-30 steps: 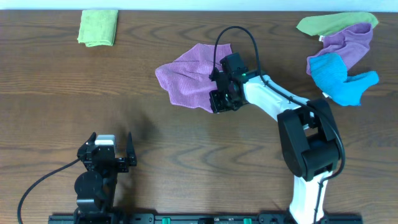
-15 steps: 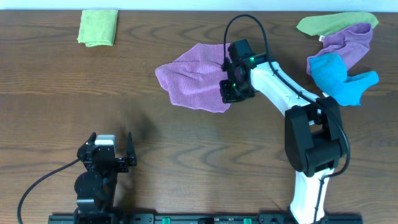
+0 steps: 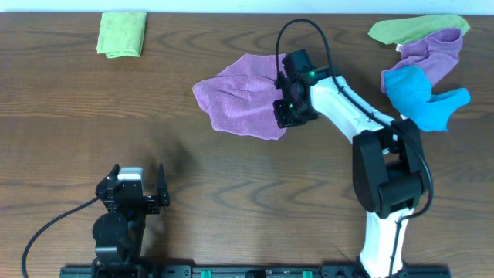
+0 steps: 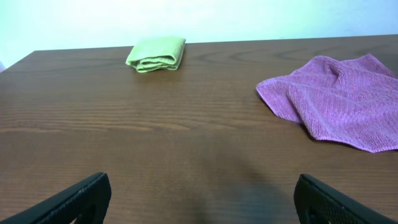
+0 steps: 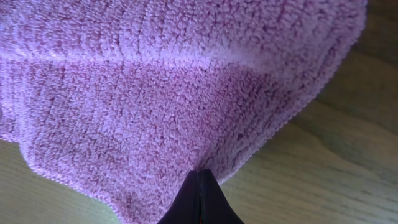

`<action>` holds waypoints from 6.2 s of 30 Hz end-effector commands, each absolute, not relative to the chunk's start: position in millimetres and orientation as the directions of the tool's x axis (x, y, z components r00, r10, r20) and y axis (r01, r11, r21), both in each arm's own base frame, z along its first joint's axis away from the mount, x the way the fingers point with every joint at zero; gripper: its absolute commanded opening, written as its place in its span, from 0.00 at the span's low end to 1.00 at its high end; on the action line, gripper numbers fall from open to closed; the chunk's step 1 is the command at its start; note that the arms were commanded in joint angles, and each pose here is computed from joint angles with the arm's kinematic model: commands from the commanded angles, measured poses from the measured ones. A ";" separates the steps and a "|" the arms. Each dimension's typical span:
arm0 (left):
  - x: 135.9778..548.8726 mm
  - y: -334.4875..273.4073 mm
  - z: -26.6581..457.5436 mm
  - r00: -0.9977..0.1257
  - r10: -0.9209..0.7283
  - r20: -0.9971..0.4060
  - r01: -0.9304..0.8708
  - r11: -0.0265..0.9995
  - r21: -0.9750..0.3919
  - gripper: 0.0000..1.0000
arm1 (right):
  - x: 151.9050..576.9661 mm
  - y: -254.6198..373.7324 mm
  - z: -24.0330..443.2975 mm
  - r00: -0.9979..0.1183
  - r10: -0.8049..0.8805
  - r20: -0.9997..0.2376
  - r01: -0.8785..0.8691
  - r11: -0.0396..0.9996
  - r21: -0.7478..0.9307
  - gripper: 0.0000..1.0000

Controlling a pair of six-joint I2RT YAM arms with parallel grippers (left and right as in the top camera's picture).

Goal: Fold the cloth
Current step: 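Lower the cloth onto the table center with the right gripper, then drag the cloth's right edge rightward with the right gripper to flatten, then reach the left gripper to the cloth's left edge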

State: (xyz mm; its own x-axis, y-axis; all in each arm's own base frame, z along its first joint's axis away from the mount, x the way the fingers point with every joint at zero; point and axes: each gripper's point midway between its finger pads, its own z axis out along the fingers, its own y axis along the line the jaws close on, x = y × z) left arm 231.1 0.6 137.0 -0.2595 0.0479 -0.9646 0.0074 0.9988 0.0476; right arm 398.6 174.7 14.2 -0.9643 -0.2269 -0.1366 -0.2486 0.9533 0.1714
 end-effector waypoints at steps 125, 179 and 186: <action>201.3 -106.3 146.2 -0.534 -0.476 -0.699 0.350 0.628 -0.695 0.95 | 245.8 124.3 242.9 -0.928 -0.273 -0.254 -0.347 0.882 0.320 0.97; 349.9 -170.9 46.0 -0.852 -0.046 -0.521 0.304 0.768 -0.564 0.95 | 277.7 107.9 247.0 -0.909 -0.223 -0.352 -0.321 0.913 0.253 0.99; 345.3 -175.7 42.1 -0.870 -0.050 -0.490 0.295 0.744 -0.599 0.95 | 277.8 108.0 247.1 -0.909 -0.223 -0.352 -0.322 0.913 0.253 0.99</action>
State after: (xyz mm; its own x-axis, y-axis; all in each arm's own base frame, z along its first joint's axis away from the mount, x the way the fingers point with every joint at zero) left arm 340.6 -169.3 36.0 -0.8755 -0.0624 -0.4792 0.2670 0.7641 -0.5872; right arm 277.3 112.1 243.6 -0.9163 -0.2189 -0.3354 -0.3148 0.9114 0.2651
